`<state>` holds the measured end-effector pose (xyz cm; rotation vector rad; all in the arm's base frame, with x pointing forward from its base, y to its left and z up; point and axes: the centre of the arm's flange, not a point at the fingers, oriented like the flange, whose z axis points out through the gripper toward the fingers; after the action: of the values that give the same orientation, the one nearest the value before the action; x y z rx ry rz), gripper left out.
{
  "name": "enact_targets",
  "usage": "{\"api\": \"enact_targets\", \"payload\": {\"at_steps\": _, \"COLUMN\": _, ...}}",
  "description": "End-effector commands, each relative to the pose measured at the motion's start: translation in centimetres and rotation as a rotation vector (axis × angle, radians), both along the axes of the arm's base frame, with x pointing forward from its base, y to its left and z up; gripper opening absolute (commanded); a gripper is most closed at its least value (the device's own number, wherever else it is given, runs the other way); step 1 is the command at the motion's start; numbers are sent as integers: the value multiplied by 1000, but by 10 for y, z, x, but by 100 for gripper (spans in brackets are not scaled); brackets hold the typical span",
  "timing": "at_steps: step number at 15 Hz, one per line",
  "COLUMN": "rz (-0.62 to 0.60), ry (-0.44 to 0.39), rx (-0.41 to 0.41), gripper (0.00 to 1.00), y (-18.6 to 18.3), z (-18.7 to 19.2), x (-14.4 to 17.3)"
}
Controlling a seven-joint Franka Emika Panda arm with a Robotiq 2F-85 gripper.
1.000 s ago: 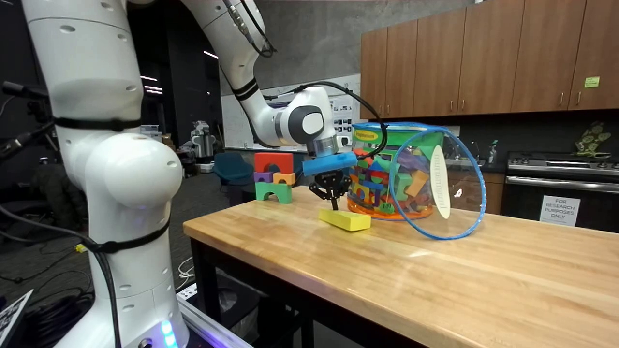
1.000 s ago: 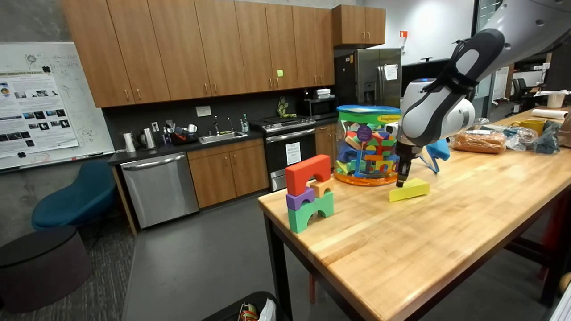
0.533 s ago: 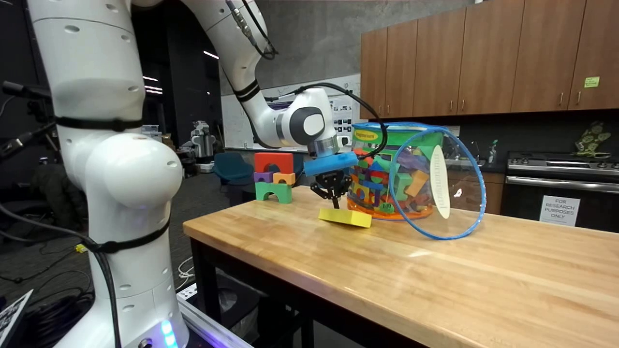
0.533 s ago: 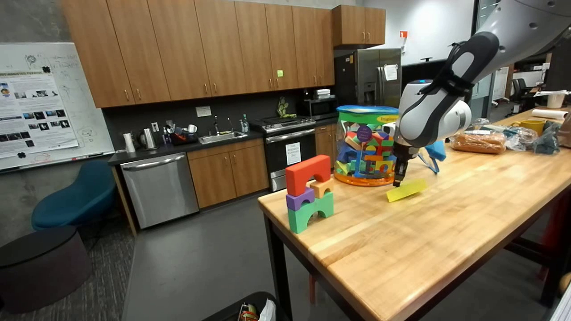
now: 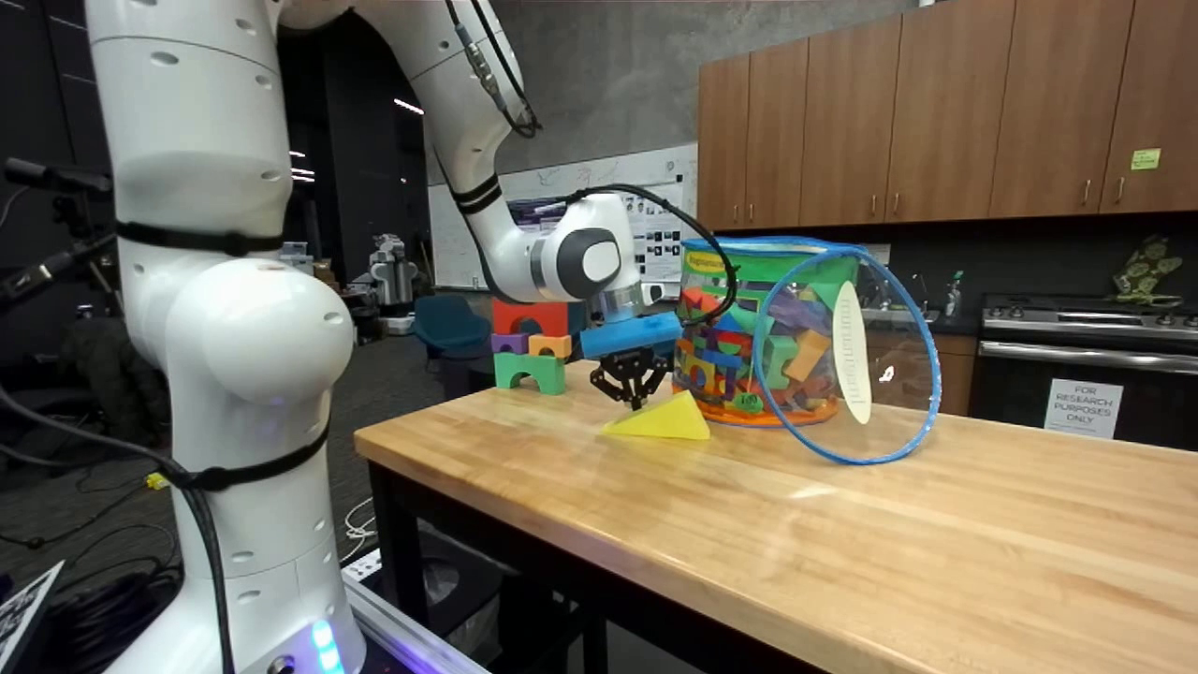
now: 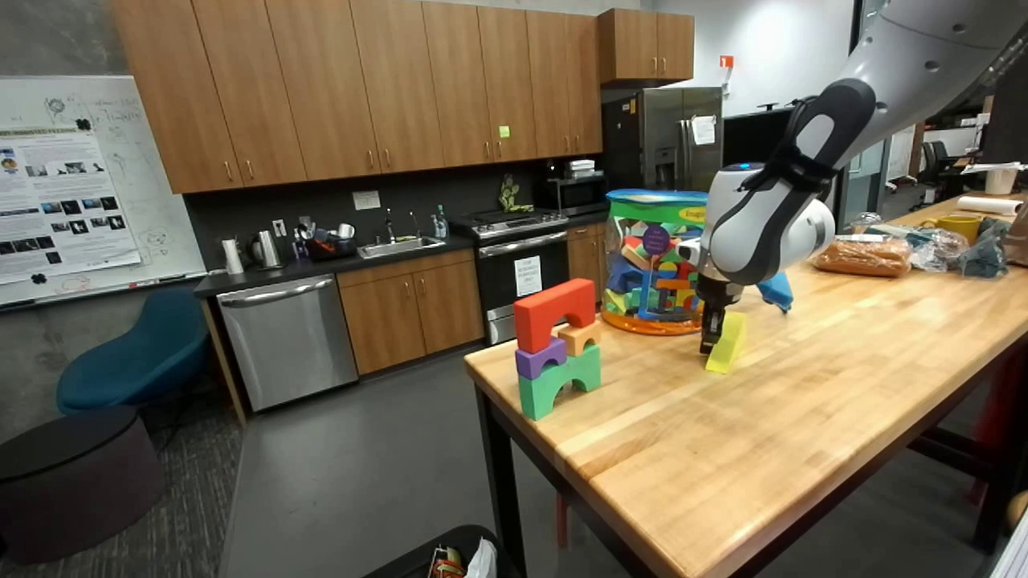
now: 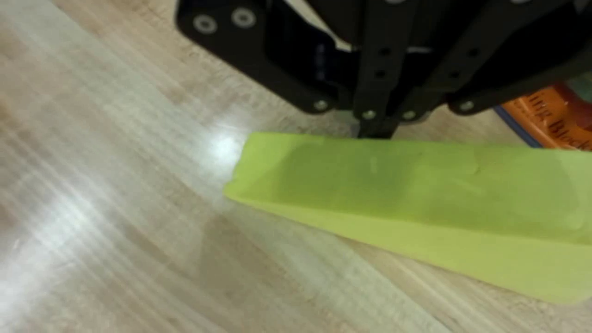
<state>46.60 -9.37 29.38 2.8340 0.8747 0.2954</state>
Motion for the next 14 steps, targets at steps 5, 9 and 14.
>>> {"api": "enact_targets", "payload": {"at_steps": 5, "rz": 7, "ry": -62, "rx": 114, "gripper": 26, "y": 22, "z": 31, "x": -4}}
{"api": "enact_targets", "payload": {"at_steps": 9, "rz": -46, "ry": -108, "rx": 126, "gripper": 43, "y": 29, "z": 75, "x": -12}}
{"api": "enact_targets", "payload": {"at_steps": 14, "rz": -304, "ry": -176, "rx": 49, "gripper": 77, "y": 2, "z": 104, "x": -25}}
